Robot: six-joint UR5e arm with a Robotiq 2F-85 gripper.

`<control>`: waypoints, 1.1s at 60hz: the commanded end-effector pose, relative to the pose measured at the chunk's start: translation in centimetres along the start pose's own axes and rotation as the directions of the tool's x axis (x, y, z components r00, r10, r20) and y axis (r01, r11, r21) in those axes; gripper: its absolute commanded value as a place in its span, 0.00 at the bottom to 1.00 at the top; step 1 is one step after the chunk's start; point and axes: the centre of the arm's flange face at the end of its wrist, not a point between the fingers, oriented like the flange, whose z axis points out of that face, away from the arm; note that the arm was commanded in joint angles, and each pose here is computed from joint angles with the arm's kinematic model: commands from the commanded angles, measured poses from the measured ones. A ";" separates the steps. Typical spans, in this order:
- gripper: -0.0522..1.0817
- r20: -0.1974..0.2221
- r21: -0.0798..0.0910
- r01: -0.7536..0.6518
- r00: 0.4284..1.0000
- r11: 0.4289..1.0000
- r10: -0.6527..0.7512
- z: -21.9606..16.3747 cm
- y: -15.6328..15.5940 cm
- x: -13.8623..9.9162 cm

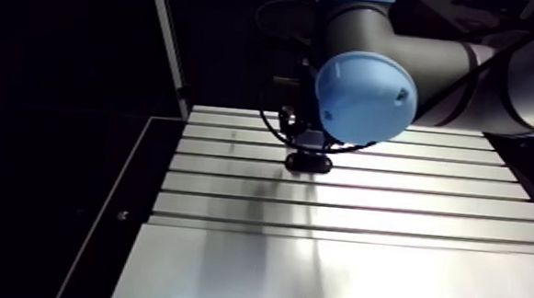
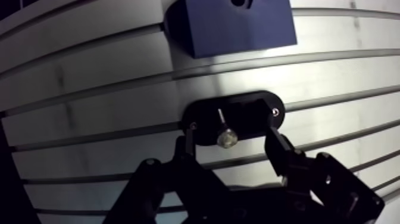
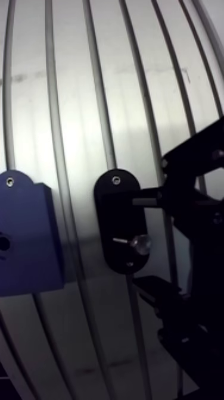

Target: Pick up the M10 bolt and insert it into the hex recess until seated.

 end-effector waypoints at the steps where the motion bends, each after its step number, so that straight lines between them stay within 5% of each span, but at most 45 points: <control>1: 0.37 0.004 0.000 0.001 1.000 1.000 -0.001 0.3 0.0 0.0; 66: 0.57 0.006 -0.001 0.001 1.000 1.000 -0.001 0.5 0.0 0.0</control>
